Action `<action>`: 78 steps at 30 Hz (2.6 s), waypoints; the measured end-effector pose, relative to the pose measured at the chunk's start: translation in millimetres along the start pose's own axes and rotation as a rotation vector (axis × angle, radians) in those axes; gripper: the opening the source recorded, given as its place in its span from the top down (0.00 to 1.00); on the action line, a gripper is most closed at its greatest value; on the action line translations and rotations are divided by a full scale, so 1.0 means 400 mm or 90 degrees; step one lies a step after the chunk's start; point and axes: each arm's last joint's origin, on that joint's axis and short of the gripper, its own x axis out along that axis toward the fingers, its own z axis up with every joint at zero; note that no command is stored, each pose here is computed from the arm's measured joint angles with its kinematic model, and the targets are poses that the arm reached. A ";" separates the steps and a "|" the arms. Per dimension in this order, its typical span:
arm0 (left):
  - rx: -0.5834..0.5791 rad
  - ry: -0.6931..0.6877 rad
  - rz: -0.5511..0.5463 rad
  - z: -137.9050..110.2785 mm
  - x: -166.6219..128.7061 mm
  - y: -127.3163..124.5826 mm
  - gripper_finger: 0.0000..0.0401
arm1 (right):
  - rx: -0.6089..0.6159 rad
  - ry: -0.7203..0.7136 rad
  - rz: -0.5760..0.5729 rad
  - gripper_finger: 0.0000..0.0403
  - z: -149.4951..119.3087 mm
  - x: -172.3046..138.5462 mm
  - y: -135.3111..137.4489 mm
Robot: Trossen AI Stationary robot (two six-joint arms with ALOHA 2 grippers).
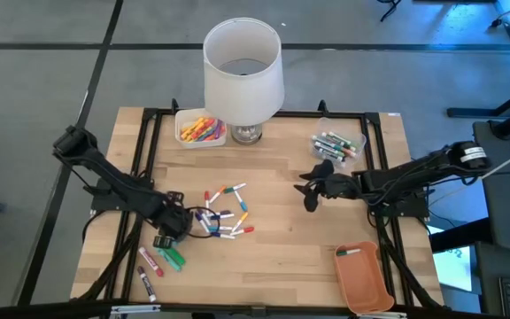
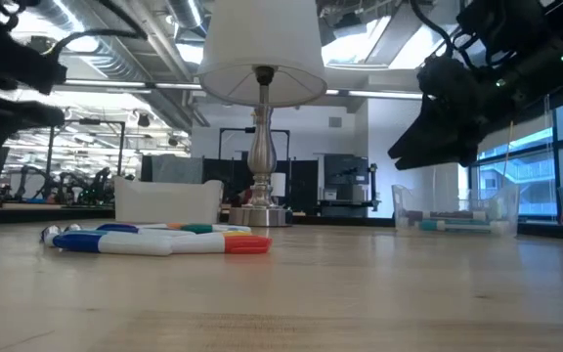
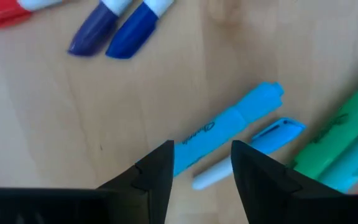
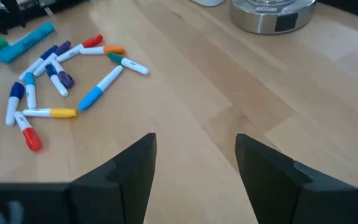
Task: Pick & Place Markers
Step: Put the light blue highlighter into the white bin, then put the green highlighter into the white bin
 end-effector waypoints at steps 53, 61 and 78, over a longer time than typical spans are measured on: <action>-0.311 -0.043 0.611 0.075 -0.033 0.564 0.69 | 0.013 -0.018 0.073 0.46 0.015 0.001 0.015; -0.398 -0.023 0.521 0.049 -0.034 0.551 0.56 | 0.038 -0.007 0.070 0.46 0.011 0.001 0.014; -0.252 0.140 -0.027 0.049 -0.038 0.099 0.69 | 0.035 0.017 0.114 0.46 0.018 0.000 0.024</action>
